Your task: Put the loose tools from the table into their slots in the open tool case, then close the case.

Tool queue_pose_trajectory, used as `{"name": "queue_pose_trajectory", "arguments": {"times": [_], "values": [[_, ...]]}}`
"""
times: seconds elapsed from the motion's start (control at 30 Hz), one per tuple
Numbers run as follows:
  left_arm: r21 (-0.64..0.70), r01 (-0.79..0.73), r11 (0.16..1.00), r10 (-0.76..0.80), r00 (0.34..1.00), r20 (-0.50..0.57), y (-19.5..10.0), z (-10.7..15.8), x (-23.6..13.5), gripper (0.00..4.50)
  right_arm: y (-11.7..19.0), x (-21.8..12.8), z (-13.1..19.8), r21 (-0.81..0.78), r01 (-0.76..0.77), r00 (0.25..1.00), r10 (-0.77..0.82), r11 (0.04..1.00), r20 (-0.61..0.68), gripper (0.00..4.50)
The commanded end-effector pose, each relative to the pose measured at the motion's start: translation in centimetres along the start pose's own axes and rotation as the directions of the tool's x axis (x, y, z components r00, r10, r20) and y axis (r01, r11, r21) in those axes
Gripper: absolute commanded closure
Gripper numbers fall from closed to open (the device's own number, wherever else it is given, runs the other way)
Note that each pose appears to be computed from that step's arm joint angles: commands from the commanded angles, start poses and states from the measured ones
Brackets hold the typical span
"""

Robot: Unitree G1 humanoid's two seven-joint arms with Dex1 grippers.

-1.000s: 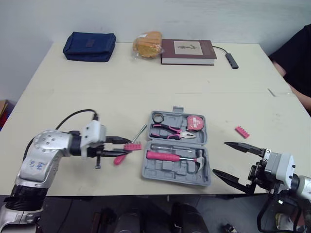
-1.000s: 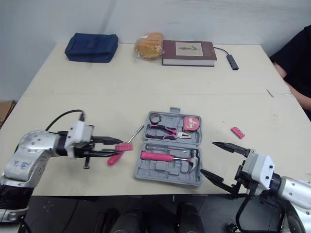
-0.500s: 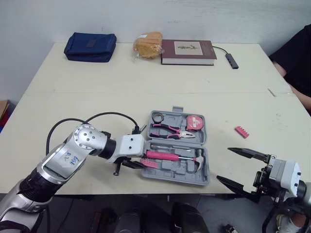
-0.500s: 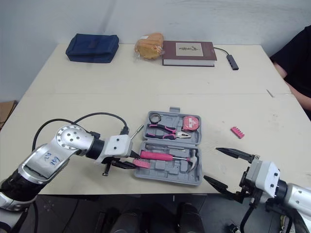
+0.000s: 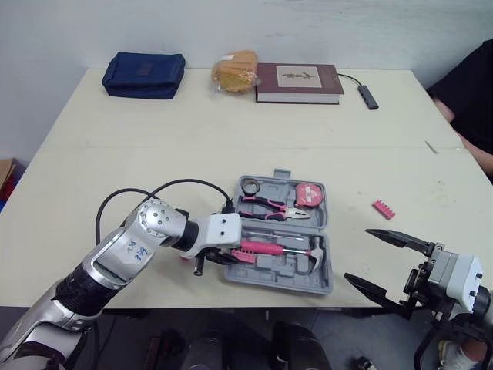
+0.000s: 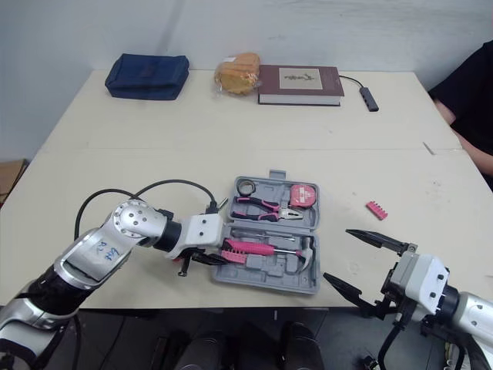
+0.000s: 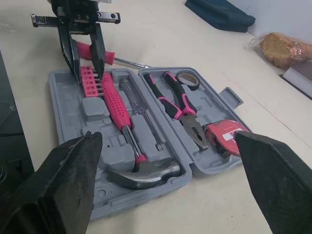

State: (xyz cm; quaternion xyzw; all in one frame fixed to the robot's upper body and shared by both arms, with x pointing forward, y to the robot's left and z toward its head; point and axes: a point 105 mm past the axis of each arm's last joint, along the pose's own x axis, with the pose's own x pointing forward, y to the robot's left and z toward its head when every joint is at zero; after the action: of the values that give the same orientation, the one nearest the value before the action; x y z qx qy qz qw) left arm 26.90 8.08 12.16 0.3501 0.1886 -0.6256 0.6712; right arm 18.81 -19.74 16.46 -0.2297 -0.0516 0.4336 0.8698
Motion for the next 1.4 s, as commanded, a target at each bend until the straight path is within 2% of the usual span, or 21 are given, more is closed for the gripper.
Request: {"name": "queue_pose_trajectory", "arguments": {"times": [0.03,0.2,0.5,0.63,0.7,0.87,0.93,1.07,1.13,1.2,1.33,1.4], "values": [[0.027,-0.035,0.999,0.036,0.999,-0.031,0.5,-0.1,-0.1,3.81,-0.3,-0.3,0.9,-0.047,0.019,1.000,-0.019,0.999,0.004,0.00],[0.007,0.007,1.000,-0.007,1.000,0.007,-0.5,0.2,0.2,3.81,-0.2,-0.2,0.9,-0.047,0.022,1.000,-0.022,0.999,0.003,0.00],[0.028,-0.062,0.998,0.062,0.998,-0.014,0.6,0.0,0.4,3.81,-0.5,0.1,0.8,-0.053,0.026,1.000,-0.025,0.998,0.013,0.00],[-0.008,-0.005,1.000,0.005,1.000,0.027,-0.4,0.6,0.4,3.81,-0.9,0.2,1.1,-0.024,0.067,0.997,-0.066,0.997,0.050,0.00],[0.006,-0.019,1.000,0.019,0.998,0.061,-0.3,1.2,0.1,2.77,-1.2,0.3,1.2,-0.024,0.075,0.996,-0.074,0.997,0.056,0.00],[0.081,-0.036,0.996,0.026,0.991,0.128,-0.2,2.8,-1.2,0.55,-1.1,0.2,1.1,-0.026,0.060,0.997,-0.058,0.998,0.049,0.00],[0.098,-0.038,0.994,0.022,0.985,0.168,-0.4,3.6,-2.0,0.55,-1.1,0.2,1.1,-0.025,0.055,0.997,-0.054,0.998,0.049,0.00],[0.107,-0.116,0.988,0.076,0.944,0.320,0.7,4.5,-2.9,0.55,-0.7,0.3,0.7,-0.016,0.034,0.999,-0.033,0.999,0.034,0.00],[0.058,-0.151,0.987,0.111,0.895,0.432,1.4,5.1,-3.4,1.08,-0.5,0.3,0.6,-0.011,0.028,0.999,-0.028,1.000,0.031,0.00],[-0.005,-0.082,0.997,0.075,0.890,0.450,1.0,4.3,-3.3,1.93,-0.4,0.3,0.5,-0.010,0.025,0.999,-0.025,1.000,0.028,0.00],[-0.024,-0.062,0.998,0.066,0.940,0.335,0.6,0.8,-1.4,3.81,-0.5,0.0,0.2,-0.016,0.028,1.000,-0.028,0.999,0.011,0.00],[-0.035,-0.038,0.999,0.048,0.946,0.321,0.2,0.2,-0.9,4.47,-0.5,-0.1,0.1,-0.018,0.029,1.000,-0.029,0.999,0.007,0.00]]}}
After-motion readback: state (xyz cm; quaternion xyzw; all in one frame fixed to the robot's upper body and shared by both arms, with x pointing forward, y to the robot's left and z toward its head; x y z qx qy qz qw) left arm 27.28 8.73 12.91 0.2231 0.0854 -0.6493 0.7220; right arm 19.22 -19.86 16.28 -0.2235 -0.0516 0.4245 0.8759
